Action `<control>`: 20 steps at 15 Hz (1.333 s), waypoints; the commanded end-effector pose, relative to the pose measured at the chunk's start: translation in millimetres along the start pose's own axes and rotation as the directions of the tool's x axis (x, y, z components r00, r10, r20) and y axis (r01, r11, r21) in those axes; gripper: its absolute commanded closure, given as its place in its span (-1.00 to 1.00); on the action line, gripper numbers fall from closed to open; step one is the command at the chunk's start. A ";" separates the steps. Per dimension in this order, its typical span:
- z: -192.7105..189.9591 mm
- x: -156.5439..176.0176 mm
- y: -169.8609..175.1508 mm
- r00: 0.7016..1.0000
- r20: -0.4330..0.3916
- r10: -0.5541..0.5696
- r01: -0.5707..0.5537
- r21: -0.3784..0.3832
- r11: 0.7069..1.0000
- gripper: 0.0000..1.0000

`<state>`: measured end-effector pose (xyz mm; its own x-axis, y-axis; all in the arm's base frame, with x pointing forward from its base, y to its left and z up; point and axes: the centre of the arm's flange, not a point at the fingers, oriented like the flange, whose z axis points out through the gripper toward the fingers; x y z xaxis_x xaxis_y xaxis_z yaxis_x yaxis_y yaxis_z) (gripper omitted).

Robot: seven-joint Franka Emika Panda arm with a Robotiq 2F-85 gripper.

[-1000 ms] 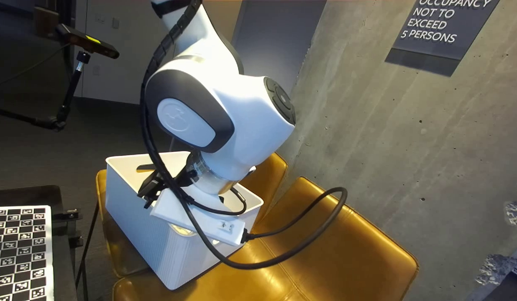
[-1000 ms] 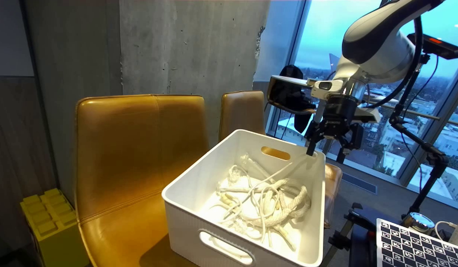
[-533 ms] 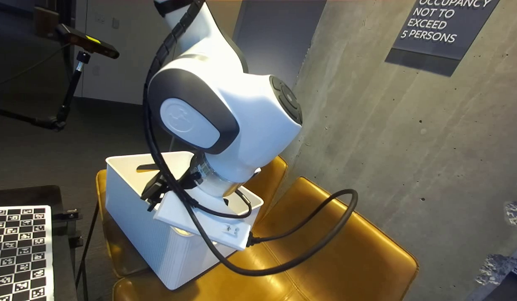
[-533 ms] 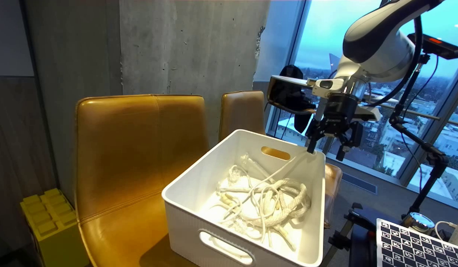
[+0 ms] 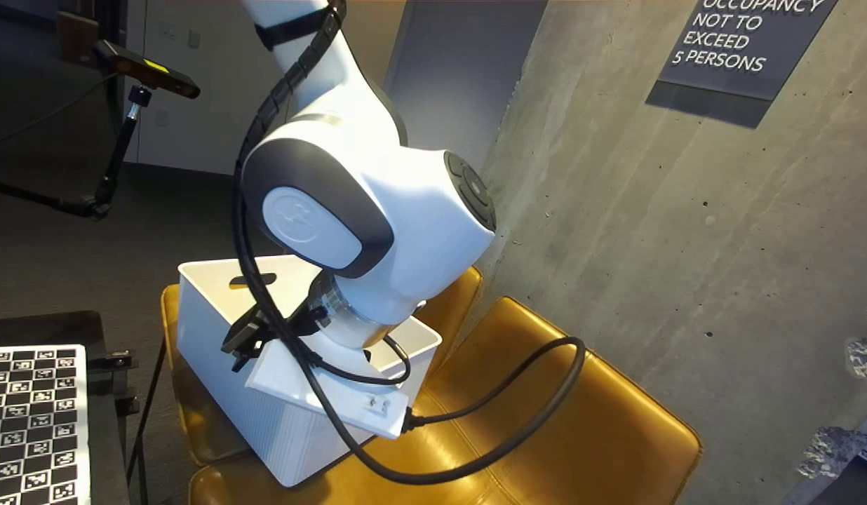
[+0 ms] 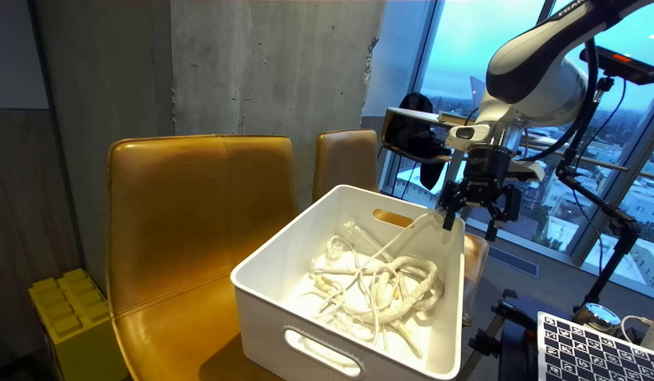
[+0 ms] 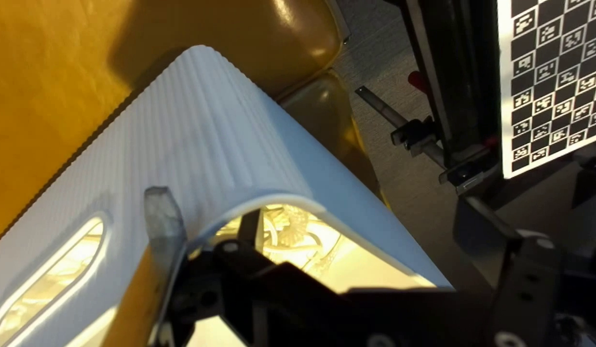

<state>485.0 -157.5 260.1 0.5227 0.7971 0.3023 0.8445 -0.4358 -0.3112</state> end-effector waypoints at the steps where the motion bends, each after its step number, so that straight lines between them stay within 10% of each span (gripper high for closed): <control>1: 12.9 -2.9 -3.1 0.999 0.032 0.001 -0.001 -0.010 1.000 -1.00; 20: 24.5 21.5 -18.5 0.999 0.036 -0.019 0.019 0.005 1.000 -1.00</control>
<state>484.1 -145.4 252.8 0.5094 0.8102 0.2900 0.8515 -0.4258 -0.3061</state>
